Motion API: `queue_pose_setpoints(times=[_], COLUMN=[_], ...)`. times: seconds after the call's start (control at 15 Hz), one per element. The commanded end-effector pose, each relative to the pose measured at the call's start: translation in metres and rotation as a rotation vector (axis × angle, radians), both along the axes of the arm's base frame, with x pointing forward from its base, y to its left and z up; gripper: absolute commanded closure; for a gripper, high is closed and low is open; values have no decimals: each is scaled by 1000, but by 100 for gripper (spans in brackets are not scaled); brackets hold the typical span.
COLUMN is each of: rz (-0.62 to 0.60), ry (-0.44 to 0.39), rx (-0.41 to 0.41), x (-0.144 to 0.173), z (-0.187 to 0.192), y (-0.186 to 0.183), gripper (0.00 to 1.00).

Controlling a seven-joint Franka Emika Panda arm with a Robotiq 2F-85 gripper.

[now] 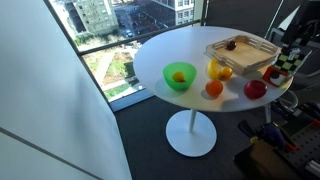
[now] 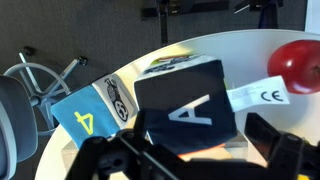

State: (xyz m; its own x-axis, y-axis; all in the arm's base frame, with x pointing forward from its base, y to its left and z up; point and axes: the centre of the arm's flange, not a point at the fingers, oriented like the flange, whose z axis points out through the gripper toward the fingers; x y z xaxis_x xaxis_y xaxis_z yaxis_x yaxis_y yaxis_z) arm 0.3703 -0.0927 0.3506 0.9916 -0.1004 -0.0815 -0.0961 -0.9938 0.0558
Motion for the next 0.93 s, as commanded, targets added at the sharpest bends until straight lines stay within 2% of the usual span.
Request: queue_pose_setpoints(times=[0.0, 0.87], rz=[15, 86], ry=[-18, -38], rx=[-17, -22], x=[-10, -12], z=[1, -14], y=[-13, -17], gripper=[0, 0])
